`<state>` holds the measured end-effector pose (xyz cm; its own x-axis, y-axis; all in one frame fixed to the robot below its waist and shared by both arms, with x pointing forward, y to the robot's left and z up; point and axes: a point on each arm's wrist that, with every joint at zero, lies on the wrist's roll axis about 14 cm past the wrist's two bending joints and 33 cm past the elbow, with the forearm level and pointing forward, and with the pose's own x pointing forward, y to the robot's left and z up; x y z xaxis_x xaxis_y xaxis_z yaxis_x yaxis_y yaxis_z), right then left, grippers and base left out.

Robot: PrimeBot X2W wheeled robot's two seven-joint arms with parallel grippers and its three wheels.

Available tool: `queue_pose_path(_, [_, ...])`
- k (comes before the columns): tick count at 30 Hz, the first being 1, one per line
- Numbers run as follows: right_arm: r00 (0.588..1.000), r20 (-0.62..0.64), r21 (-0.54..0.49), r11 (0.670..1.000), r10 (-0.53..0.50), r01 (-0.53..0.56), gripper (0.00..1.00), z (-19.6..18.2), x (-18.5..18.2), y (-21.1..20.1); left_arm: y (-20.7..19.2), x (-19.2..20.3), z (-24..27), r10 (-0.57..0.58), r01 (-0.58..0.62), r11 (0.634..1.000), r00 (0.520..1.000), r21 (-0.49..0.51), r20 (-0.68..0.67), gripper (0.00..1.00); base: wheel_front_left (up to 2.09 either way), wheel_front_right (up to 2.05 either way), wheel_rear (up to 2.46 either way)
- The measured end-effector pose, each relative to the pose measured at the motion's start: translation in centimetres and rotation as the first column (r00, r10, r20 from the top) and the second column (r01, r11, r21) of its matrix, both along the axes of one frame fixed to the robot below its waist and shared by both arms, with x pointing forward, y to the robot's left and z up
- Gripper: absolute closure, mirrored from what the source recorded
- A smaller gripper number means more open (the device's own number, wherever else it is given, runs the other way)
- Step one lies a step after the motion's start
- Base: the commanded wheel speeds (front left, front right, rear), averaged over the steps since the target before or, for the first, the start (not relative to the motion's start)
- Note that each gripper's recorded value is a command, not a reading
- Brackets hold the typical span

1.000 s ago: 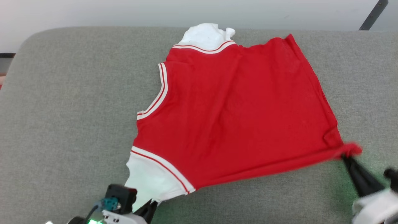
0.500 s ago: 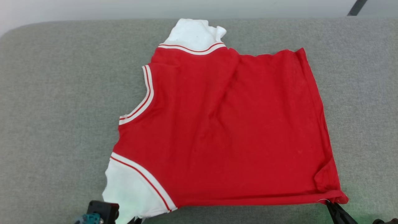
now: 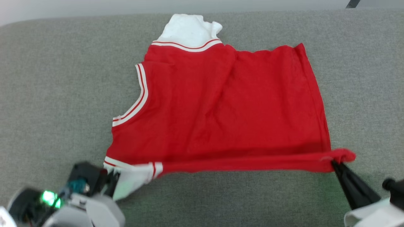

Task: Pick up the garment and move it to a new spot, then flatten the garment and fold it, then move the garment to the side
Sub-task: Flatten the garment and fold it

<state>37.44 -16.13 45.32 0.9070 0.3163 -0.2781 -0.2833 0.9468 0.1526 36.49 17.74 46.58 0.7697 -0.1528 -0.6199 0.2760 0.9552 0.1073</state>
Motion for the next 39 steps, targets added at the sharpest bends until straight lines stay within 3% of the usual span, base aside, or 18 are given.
queue_pose_path(8, [1.0, -0.017, -0.049, 0.999, 0.014, -0.014, 1.0, -0.3, 4.0, -0.5, -1.0, 6.1, 2.0, -0.197, 0.183, 0.974, 0.975, 0.134, 0.101, 1.0, 0.0, 0.0, 0.0])
queue_pose_path(17, [0.996, -0.091, -0.057, 0.998, 0.022, -0.028, 1.0, -2.3, 6.3, -0.1, -2.0, 10.2, -1.0, -0.3, 0.294, 0.936, 0.954, 0.194, 0.004, 1.0, 0.0, 0.0, 0.0])
queue_pose_path(27, [0.982, -0.184, -0.058, 0.997, 0.043, -0.055, 1.0, -4.5, 7.0, 0.6, -2.5, 10.8, -5.6, -0.275, 0.289, 0.953, 0.953, 0.097, -0.13, 1.0, 0.0, 0.0, 0.0])
queue_pose_path(28, [0.98, -0.195, -0.055, 0.997, 0.047, -0.058, 0.89, -4.6, 7.0, 0.7, -2.5, 10.9, -5.6, -0.268, 0.28, 0.956, 0.955, 0.088, -0.131, 0.99, 0.0, 0.0, 0.0])
queue_pose_path(29, [0.978, -0.202, -0.053, 0.997, 0.048, -0.06, 0.67, -4.6, 6.9, 0.8, -2.4, 11.0, -5.7, -0.264, 0.276, 0.957, 0.956, 0.085, -0.13, 0.86, 0.0, 0.0, 0.0])
queue_pose_path(30, [0.978, -0.203, -0.052, 0.997, 0.051, -0.063, 0.3, -4.5, 7.0, 0.8, -2.4, 11.1, -5.6, -0.254, 0.266, 0.961, 0.959, 0.079, -0.127, 0.73, 0.0, 0.0, 0.0])
queue_pose_path(31, [0.979, -0.196, -0.051, 0.997, 0.053, -0.064, 0.0, -4.2, 7.1, 0.8, -2.4, 11.1, -5.4, -0.247, 0.257, 0.964, 0.961, 0.07, -0.126, 0.55, 0.0, 0.0, 0.0])
queue_pose_path(33, [0.978, -0.202, -0.059, 0.996, 0.055, -0.069, 0.0, -4.0, 7.1, 0.8, -2.2, 11.1, -5.0, -0.239, 0.247, 0.966, 0.964, 0.069, -0.116, 0.05, 0.0, 0.0, 0.0])
queue_pose_path(34, [0.977, -0.205, -0.062, 0.996, 0.057, -0.071, 0.0, -3.8, 7.0, 0.8, -2.2, 11.1, -4.7, -0.233, 0.24, 0.969, 0.966, 0.061, -0.108, 0.0, 0.0, 0.0, 0.0])
queue_pose_path(39, [0.98, -0.182, -0.063, 0.994, 0.079, -0.092, 0.0, -2.2, 7.0, 1.3, -2.1, 10.9, -3.0, -0.216, 0.218, 0.975, 0.975, 0.037, -0.057, 0.0, 0.0, 0.0, 0.0])
